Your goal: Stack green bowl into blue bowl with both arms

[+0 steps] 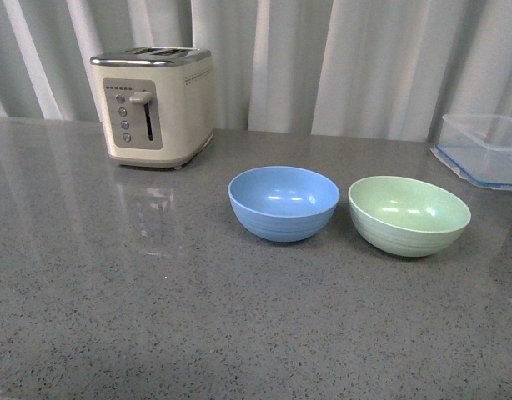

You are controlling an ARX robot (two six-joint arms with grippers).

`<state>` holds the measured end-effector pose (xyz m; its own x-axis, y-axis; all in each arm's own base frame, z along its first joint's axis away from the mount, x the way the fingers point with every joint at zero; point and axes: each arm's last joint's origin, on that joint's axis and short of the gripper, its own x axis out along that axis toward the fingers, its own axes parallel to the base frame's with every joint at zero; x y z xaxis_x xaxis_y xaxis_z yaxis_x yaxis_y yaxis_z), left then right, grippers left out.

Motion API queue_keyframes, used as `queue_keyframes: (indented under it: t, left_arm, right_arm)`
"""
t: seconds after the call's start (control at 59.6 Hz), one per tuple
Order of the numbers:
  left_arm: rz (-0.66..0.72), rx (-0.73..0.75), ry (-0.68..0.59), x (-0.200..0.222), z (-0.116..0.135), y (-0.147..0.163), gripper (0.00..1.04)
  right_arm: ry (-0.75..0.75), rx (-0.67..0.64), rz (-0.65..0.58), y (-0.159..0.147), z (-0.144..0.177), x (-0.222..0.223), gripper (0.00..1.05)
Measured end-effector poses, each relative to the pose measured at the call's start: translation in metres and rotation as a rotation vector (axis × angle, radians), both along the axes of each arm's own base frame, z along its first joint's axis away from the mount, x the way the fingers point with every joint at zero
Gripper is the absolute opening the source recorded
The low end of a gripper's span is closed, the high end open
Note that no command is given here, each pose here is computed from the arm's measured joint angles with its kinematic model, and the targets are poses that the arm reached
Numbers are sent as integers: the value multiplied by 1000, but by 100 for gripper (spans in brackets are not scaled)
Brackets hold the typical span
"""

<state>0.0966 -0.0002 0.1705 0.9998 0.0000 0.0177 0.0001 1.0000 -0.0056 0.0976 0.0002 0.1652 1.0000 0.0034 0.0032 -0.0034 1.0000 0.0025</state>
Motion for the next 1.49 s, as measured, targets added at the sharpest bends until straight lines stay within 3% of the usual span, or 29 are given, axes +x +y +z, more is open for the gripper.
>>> queue_keyframes:
  t: [0.319,0.436,0.62,0.738,0.855,1.006,1.257,1.492]
  left_arm:
    - [0,0,0,0,0,0,98]
    - [-1,0,0,0,0,0,98]
    - [0,0,0,0,0,0,98]
    - [0,0,0,0,0,0,98]
    - [0,0,0,0,0,0,98]
    - [0,0,-1,0,0,0,98]
    - [0,0,-1,0,0,0,98]
    - [0,0,-1,0,0,0,98]
  right_arm:
    - [0,0,0,0,0,0,95]
    - [144,19,158,2,4,2,95]
    - [133,98,287,11,60,32,95]
    - [215,155,349,21,87,66,95]
    - [374,184,284,37,108,132,95]
    - [514,229,191,44,111,194,95]
    - [679,235,1,46,69,273,95]
    - [725,239,-95,38,50,306,95]
